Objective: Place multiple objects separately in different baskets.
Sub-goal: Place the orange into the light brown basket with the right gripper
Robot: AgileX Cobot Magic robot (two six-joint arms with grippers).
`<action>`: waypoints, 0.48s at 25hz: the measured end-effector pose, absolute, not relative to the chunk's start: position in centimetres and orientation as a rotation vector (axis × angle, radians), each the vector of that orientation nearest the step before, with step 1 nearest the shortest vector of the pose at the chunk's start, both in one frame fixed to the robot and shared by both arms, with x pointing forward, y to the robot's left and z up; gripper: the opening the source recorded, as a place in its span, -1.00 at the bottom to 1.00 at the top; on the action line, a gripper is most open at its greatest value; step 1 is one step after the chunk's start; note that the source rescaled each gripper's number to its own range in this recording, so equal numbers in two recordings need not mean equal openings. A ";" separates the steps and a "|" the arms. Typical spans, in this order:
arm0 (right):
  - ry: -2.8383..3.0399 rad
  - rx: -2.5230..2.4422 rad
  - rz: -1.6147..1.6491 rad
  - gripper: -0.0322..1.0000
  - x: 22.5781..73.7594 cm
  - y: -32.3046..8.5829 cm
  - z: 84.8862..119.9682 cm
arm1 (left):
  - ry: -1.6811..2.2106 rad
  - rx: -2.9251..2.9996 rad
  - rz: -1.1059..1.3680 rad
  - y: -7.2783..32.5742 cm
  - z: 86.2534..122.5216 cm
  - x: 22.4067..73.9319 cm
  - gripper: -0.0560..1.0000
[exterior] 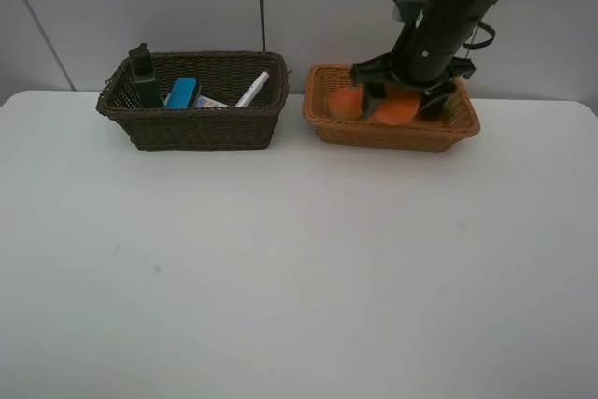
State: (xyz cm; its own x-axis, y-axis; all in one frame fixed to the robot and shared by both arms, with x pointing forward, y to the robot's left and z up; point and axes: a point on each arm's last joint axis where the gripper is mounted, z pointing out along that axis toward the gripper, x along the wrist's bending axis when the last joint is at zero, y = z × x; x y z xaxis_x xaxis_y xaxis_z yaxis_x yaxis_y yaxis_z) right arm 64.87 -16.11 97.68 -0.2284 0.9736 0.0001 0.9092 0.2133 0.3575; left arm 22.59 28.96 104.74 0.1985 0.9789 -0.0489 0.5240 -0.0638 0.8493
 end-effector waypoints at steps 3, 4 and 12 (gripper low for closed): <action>2.218 1.837 0.404 0.36 67.5 -18.0 96.0 | 1.428 1.699 0.741 29.0 104.7 22.6 1.00; 2.205 1.845 0.407 0.36 68.1 -18.5 95.6 | 1.428 1.699 0.741 29.0 104.7 22.6 1.00; 2.166 1.831 0.446 0.78 69.5 -19.1 95.0 | 1.428 1.699 0.741 29.0 104.7 22.6 1.00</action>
